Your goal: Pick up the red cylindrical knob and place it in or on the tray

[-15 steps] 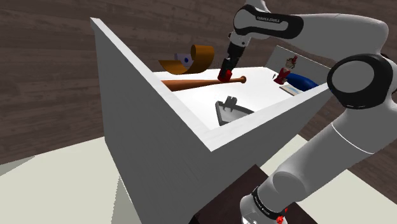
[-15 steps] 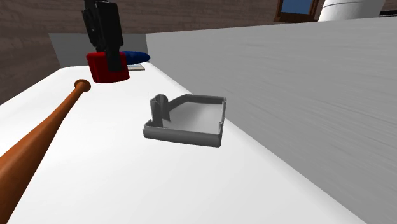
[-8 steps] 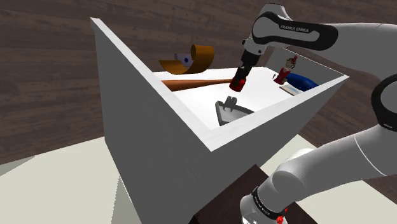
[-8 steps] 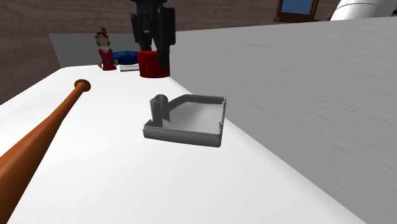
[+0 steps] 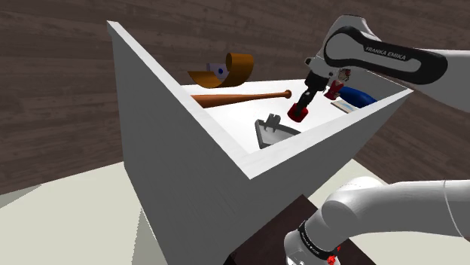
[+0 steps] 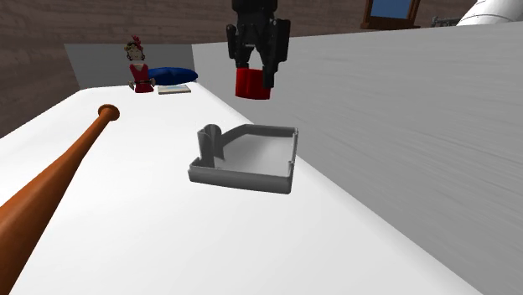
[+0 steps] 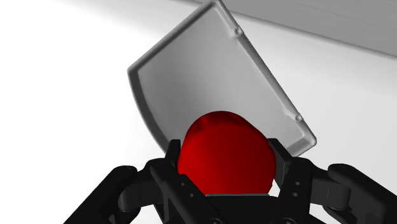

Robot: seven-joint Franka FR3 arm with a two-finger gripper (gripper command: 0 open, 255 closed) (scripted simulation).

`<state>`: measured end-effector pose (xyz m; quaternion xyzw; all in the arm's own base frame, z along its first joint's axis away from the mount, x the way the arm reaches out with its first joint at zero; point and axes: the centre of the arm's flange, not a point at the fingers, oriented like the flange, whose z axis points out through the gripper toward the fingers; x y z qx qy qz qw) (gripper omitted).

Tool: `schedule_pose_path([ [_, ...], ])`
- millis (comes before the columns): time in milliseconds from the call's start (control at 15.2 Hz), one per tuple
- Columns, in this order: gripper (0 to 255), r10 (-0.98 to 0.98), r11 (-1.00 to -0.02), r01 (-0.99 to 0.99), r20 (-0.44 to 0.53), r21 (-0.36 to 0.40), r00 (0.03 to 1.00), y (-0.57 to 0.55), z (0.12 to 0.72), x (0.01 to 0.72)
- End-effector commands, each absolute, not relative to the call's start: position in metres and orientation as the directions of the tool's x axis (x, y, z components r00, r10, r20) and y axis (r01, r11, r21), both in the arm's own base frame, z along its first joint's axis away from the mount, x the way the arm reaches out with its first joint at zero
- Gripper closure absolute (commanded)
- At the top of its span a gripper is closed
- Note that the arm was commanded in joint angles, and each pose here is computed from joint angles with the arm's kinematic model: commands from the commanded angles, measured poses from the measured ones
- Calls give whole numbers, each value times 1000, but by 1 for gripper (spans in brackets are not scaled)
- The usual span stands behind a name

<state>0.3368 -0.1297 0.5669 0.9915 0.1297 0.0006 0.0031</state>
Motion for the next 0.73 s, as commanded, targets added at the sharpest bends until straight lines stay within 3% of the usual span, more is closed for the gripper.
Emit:
schedule_pose_path([
  [0,255,258,-966,258,1,7,966,-130,556,333],
  [660,255,258,-966,258,1,7,966,-130,504,333],
])
